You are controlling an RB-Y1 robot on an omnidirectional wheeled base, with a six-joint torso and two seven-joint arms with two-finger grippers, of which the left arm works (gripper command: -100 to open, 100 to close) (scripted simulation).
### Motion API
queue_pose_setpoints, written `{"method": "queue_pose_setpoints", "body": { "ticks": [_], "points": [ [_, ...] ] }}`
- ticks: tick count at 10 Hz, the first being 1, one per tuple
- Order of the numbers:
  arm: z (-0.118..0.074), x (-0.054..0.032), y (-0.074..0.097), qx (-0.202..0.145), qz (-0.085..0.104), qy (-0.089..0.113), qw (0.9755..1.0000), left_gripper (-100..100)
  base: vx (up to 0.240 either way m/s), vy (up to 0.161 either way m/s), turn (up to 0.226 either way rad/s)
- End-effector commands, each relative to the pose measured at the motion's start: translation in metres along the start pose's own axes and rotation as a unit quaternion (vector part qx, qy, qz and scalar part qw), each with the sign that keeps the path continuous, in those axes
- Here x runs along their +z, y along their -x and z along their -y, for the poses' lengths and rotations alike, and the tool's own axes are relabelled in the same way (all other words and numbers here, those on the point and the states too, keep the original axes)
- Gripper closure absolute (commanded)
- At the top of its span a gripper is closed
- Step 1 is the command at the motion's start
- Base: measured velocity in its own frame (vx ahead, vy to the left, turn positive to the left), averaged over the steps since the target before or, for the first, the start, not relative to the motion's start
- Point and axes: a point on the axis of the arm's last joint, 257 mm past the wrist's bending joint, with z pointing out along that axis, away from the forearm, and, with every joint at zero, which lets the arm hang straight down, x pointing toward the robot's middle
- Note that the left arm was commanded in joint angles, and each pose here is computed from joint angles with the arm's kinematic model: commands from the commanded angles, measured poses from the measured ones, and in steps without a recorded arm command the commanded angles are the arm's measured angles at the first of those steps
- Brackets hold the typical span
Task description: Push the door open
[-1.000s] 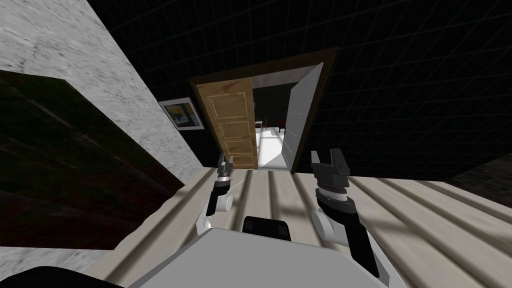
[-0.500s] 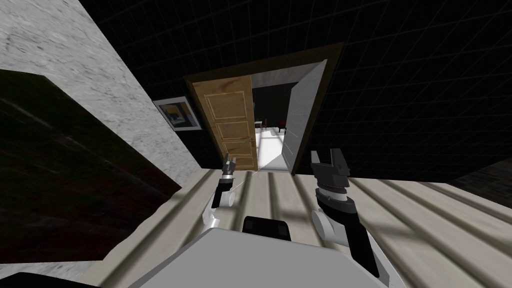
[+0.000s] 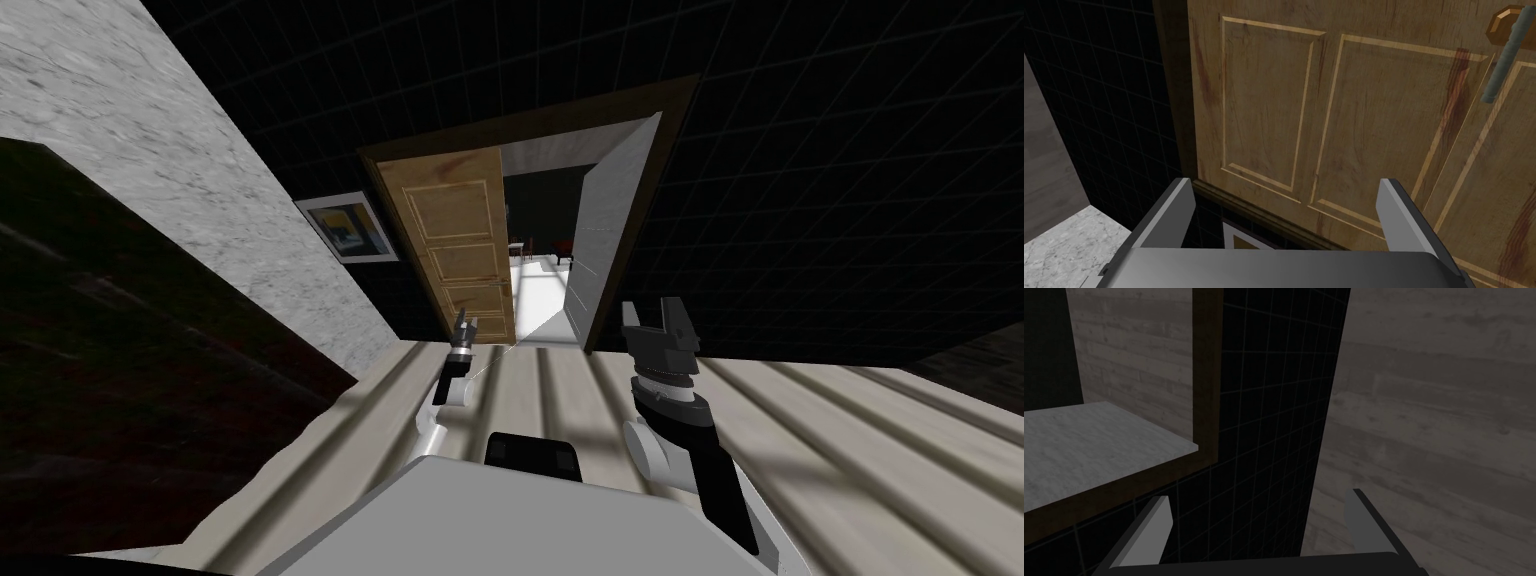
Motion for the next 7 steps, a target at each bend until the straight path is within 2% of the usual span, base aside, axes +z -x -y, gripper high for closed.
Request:
{"method": "queue_pose_setpoints", "body": {
  "ticks": [1,2,6,7],
  "points": [
    [-0.013,0.0062,0.001,0.001,-0.002,0.011,0.9999,-100,0.101,0.009,-0.013],
    [-0.016,0.0050,0.002,0.001,-0.001,0.014,0.9999,-100,0.066,0.004,-0.005],
    [-0.049,0.0154,0.002,0.005,-0.005,0.044,0.9990,-100,0.087,0.015,-0.012],
    [-0.054,0.0135,0.003,0.005,-0.004,0.049,0.9988,-100,0.059,0.009,-0.005]
  ]
}}
